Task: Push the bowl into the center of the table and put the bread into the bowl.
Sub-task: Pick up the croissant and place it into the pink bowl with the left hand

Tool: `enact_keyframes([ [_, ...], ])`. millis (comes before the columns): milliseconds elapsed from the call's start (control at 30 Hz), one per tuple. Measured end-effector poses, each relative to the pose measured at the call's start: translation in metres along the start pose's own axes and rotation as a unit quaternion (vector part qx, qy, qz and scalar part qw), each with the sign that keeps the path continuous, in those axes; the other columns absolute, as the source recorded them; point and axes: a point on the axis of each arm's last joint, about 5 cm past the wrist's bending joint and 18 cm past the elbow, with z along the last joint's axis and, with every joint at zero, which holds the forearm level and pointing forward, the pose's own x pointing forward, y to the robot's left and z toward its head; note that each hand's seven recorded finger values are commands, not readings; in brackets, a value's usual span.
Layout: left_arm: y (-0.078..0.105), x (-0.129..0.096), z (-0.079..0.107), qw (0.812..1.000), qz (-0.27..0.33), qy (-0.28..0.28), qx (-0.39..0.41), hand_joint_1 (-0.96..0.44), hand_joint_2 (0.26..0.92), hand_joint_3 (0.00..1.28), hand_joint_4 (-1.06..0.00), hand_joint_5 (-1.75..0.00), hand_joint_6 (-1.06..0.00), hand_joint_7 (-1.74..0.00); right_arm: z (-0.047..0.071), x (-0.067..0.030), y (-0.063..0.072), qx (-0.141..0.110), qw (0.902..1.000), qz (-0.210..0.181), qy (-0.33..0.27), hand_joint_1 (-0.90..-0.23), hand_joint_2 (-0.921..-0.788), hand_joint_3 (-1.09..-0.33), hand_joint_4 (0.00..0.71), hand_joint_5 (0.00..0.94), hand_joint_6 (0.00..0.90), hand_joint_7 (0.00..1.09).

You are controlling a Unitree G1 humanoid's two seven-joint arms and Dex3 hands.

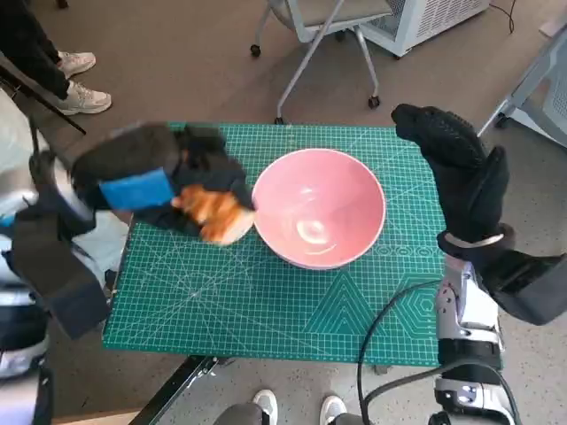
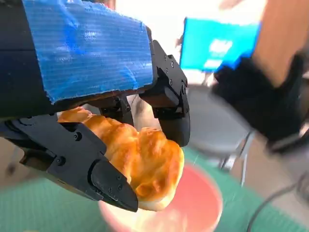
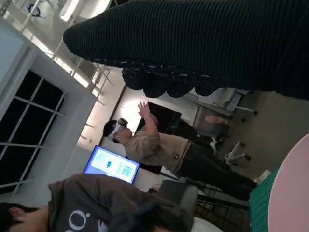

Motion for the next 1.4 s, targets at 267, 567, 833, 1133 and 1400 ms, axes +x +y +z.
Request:
enact_keyframes([
  [267,0.006,0.029,0.002,0.999,0.018,-0.044,0.007,0.00,0.915,0.01,-0.73,-1.04,-0.75,-1.12,0.001,-0.0005,-0.003,-0.006,1.0000,-0.004,-0.002,-0.632,-0.921,-0.744,0.183,0.002,0.040,0.56],
  [567,-0.011,0.079,-0.004,0.997,-0.025,-0.055,-0.041,0.00,0.920,0.05,-0.67,-1.08,-0.69,-1.20,0.002,-0.0007,-0.004,-0.009,0.9999,-0.003,-0.005,-0.639,-0.921,-0.733,0.188,0.002,0.069,0.52],
  [833,-0.032,0.103,-0.010,0.995,-0.057,-0.055,-0.057,0.00,0.920,0.07,-0.66,-1.06,-0.66,-1.26,0.004,-0.0050,-0.008,-0.014,0.9998,-0.011,-0.005,-0.662,-0.921,-0.721,0.193,0.002,0.100,0.47],
  [1133,-0.051,0.118,-0.015,0.994,-0.089,-0.039,-0.055,0.00,0.921,0.08,-0.63,-1.07,-0.67,-1.27,0.005,-0.0095,-0.009,-0.015,0.9997,-0.017,-0.003,-0.660,-0.921,-0.715,0.197,0.003,0.116,0.45],
  [1400,-0.064,0.122,-0.020,0.992,-0.114,-0.010,-0.057,-0.01,0.908,0.20,-0.43,-1.15,-0.51,-1.20,0.005,-0.0109,-0.009,-0.017,0.9996,-0.023,-0.004,-0.652,-0.921,-0.714,0.199,0.003,0.124,0.43],
])
